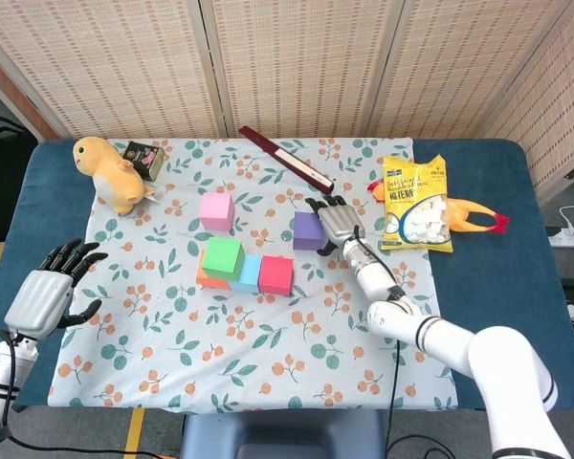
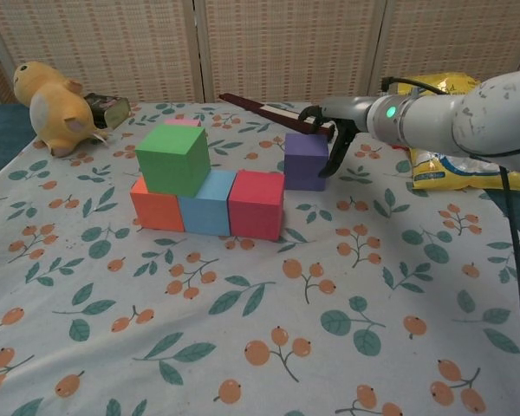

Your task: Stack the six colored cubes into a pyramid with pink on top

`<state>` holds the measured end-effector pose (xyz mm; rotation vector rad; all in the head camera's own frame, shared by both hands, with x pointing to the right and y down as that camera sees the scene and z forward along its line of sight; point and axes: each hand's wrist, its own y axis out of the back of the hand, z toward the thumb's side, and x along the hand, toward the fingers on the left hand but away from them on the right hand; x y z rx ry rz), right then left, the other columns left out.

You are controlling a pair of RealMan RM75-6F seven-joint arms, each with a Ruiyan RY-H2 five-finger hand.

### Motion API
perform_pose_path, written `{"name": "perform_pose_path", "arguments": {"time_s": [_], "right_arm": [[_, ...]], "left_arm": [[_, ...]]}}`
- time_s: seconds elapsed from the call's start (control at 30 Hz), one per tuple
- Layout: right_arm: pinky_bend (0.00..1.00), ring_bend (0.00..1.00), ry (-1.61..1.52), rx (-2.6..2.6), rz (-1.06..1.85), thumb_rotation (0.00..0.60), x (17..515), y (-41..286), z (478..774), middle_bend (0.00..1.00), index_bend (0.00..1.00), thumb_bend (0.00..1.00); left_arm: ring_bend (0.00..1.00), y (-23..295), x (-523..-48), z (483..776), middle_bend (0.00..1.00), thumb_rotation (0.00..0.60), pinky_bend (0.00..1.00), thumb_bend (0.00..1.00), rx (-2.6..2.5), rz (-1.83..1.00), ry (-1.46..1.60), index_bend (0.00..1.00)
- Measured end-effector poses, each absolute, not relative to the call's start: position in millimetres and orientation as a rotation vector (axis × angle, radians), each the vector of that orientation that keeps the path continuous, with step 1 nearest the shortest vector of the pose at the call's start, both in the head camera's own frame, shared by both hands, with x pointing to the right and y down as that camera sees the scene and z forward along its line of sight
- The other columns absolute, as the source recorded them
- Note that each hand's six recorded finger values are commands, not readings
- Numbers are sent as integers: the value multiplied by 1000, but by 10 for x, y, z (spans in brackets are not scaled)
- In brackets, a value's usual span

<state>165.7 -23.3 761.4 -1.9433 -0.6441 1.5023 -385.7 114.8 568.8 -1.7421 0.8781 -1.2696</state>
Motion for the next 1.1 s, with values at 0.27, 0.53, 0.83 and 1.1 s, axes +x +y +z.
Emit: {"name": "perform_pose_path", "arguments": {"time_s": [0.27,0.53,0.83,1.1], "right_arm": [[114,118,-711,-1919,1469,600,1530,-283,7688,360,169,215],[115,135,-790,-1954,1377,600,1534,-302,7464,382,168,215],[115,135,-781,-2090,1257,600,1396,4,6882,382,159,215],[115,135,-746,-2087,1309,600,1310,259,6545,382,146,215]], "left_arm": [[48,1154,-3854,5654,108,600,136,302,-1750,-1252,894,199],[48,1186,-3868,5631,108,600,138,298,-1748,-1250,894,199],[48,1209,-3795,5615,107,600,138,300,-1754,-1241,862,199],[38,1254,-3729,5602,98,600,138,299,-1762,-1224,837,193]]}}
